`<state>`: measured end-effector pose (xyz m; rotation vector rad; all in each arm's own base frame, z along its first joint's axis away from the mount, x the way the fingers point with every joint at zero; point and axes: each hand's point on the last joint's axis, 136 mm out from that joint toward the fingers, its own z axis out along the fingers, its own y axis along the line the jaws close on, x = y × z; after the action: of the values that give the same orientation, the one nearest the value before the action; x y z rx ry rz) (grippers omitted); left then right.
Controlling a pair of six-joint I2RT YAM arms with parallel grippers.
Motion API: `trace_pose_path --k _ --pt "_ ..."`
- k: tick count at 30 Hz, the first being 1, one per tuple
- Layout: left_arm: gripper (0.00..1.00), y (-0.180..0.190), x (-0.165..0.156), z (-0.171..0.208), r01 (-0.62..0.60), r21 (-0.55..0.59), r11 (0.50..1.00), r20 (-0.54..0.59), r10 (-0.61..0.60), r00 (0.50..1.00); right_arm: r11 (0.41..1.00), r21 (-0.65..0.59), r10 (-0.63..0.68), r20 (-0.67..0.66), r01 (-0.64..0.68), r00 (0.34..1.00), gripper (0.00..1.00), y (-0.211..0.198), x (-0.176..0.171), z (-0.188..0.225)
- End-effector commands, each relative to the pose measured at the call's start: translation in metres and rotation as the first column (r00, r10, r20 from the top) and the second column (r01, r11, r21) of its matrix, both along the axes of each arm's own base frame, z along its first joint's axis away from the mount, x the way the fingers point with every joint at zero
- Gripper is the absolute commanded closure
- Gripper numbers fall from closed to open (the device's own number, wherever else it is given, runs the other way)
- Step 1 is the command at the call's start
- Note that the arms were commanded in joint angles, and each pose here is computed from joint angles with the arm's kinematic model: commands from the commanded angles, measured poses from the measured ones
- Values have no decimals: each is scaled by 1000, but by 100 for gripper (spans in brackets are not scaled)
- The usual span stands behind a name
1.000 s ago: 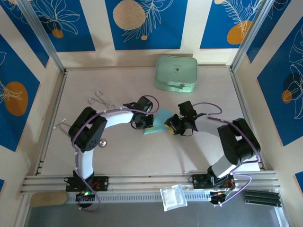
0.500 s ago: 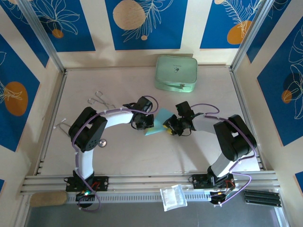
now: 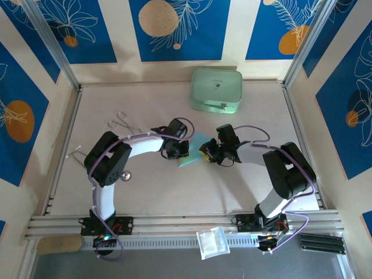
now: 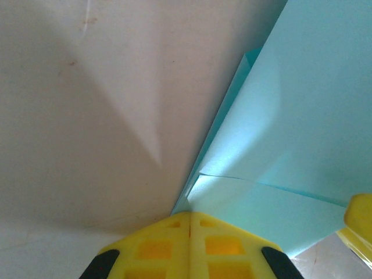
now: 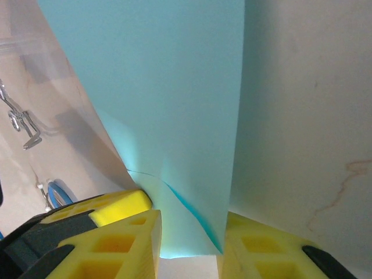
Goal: Fold a paper plane with a square sheet of paper (pick it up from the middle)
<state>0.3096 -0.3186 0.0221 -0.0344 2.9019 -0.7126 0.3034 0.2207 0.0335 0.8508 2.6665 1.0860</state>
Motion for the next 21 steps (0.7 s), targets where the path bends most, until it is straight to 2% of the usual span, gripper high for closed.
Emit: trace_pose_path --k 1,9,21 --pt "95 13 -14 -21 -1 63 998 -77 6 997 999 21 23 78 -25 997 72 1 4 10" --pt "95 13 -13 -19 -4 62 998 -74 9 997 999 27 23 161 -28 987 80 1 14 16" --pt "95 13 -11 -16 2 63 998 -68 2 998 1000 26 1 162 -6 987 81 -8 20 10"
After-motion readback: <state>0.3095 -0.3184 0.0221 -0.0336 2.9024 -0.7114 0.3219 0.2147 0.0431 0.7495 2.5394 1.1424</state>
